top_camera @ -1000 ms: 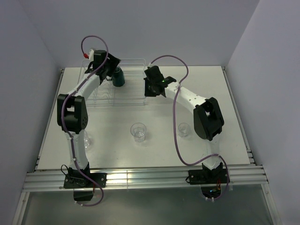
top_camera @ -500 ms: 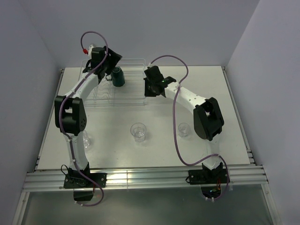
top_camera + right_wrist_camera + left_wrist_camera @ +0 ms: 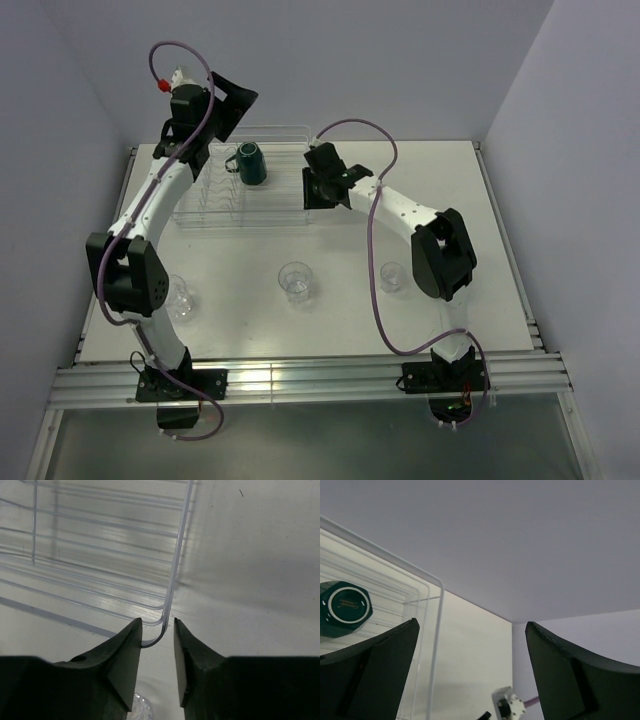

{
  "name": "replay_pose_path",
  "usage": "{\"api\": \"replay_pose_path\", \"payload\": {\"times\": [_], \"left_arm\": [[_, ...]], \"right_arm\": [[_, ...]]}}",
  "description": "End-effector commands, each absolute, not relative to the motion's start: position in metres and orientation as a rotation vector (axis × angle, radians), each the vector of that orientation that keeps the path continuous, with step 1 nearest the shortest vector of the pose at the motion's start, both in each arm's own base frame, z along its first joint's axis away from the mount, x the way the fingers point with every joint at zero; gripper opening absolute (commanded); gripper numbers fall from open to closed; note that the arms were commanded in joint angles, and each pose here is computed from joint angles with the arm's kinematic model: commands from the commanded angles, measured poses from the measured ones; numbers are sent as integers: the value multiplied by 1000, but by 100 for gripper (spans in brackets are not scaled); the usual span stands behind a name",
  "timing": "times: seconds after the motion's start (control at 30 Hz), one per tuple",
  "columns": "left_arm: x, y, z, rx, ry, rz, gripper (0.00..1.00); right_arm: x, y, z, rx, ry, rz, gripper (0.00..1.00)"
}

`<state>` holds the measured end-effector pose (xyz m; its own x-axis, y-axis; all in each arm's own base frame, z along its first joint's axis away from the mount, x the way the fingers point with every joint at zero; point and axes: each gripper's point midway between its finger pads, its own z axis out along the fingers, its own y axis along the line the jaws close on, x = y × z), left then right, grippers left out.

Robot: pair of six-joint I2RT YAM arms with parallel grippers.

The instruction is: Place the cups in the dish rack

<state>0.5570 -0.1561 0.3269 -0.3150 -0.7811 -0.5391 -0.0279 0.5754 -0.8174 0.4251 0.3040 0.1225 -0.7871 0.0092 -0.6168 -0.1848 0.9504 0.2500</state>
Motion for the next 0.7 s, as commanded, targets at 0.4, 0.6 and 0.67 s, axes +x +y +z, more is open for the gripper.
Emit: {"api": "replay_pose_path", "payload": {"times": [0.4, 0.6, 0.67], "left_arm": [[475, -162, 390, -571, 1729, -898, 96], [449, -153, 392, -561, 1749, -867, 96], [438, -151, 388, -567, 1771, -855, 96]], "right_arm": [[412, 298, 168, -144, 2371, 395, 65], [407, 293, 193, -129, 2325, 415, 68], [403, 289, 204, -123, 2302, 427, 68]]}}
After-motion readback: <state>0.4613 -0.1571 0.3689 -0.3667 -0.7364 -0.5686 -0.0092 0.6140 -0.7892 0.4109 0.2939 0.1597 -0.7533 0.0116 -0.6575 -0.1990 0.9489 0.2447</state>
